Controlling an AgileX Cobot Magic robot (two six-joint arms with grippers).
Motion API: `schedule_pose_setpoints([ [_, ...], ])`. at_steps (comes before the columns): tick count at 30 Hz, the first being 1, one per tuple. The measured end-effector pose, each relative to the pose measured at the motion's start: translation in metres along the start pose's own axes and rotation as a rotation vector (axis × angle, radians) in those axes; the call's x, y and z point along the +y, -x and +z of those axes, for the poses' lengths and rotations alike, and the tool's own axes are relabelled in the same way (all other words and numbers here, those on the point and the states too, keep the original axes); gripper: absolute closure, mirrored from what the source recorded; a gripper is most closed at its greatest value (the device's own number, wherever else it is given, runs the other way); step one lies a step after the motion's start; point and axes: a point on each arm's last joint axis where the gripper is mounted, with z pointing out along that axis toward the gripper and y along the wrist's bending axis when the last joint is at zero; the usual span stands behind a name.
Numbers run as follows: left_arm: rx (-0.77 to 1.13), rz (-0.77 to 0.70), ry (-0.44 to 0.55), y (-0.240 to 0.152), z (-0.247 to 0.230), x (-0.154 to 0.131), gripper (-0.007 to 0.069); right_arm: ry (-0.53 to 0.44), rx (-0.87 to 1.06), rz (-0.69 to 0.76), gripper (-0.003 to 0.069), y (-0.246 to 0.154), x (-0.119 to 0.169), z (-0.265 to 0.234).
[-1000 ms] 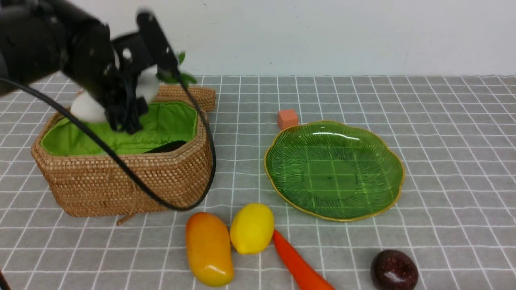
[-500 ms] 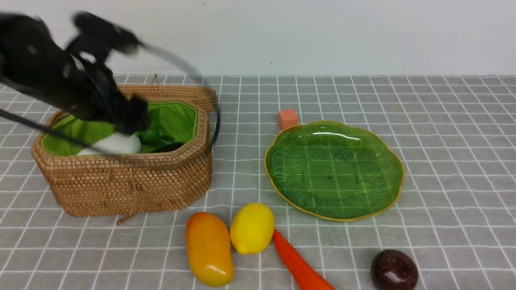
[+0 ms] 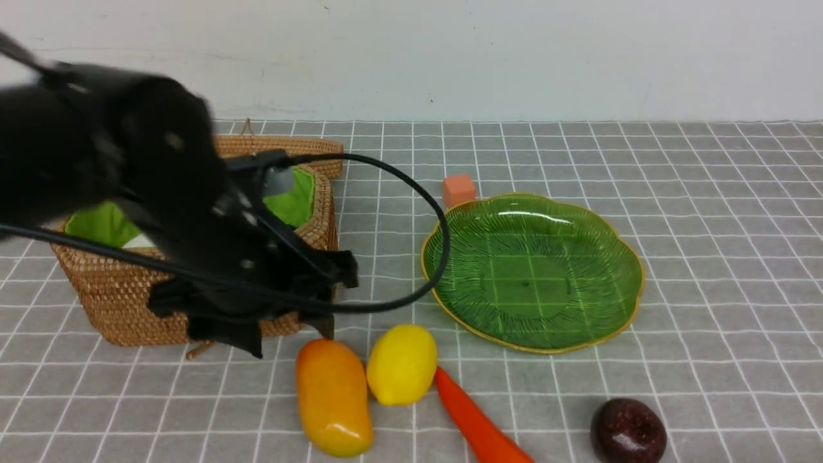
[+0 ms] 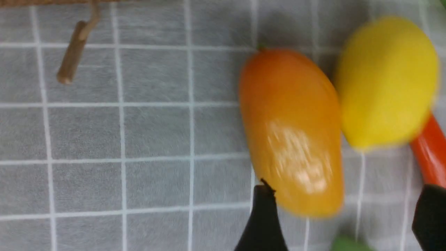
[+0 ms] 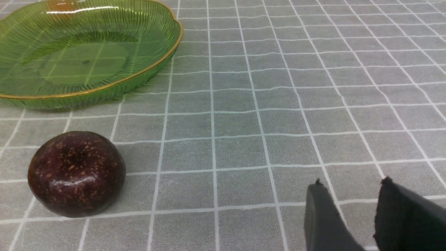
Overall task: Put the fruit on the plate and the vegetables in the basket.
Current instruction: Grab the mango with your left arm and place it on the right plate
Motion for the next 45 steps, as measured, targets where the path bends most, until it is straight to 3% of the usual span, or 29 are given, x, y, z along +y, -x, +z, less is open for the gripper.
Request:
schedule_pose_setpoints([
  [5,0.069,-0.080,0.103,-0.001,0.054,-0.003,0.0077,0.000,0.000,0.000,0.0418,0.000,0.000,0.000],
  [10,0.109,-0.078,0.119,-0.002,0.089,-0.006,0.0086,0.000,0.000,0.000,0.0418,0.000,0.000,0.000],
  [21,0.085,0.026,0.193,0.000,0.067,0.003,0.0099,0.000,0.000,0.000,0.0418,0.000,0.000,0.000],
  [26,0.014,0.090,0.108,0.004,0.007,-0.002,0.0099,0.000,0.000,0.000,0.0418,0.000,0.000,0.000],
  [30,-0.129,0.165,-0.106,0.019,-0.066,-0.025,0.0099,0.000,0.000,0.000,0.0418,0.000,0.000,0.000],
  [35,-0.195,0.217,-0.254,0.039,-0.092,-0.053,0.0099,0.000,0.000,0.000,0.0418,0.000,0.000,0.000],
  [38,-0.220,0.256,-0.317,0.062,-0.072,-0.087,0.0099,0.000,0.000,0.000,0.0418,0.000,0.000,0.000],
  [45,-0.192,0.225,-0.341,0.085,0.019,-0.142,0.0100,0.000,0.000,0.000,0.0418,0.000,0.000,0.000],
])
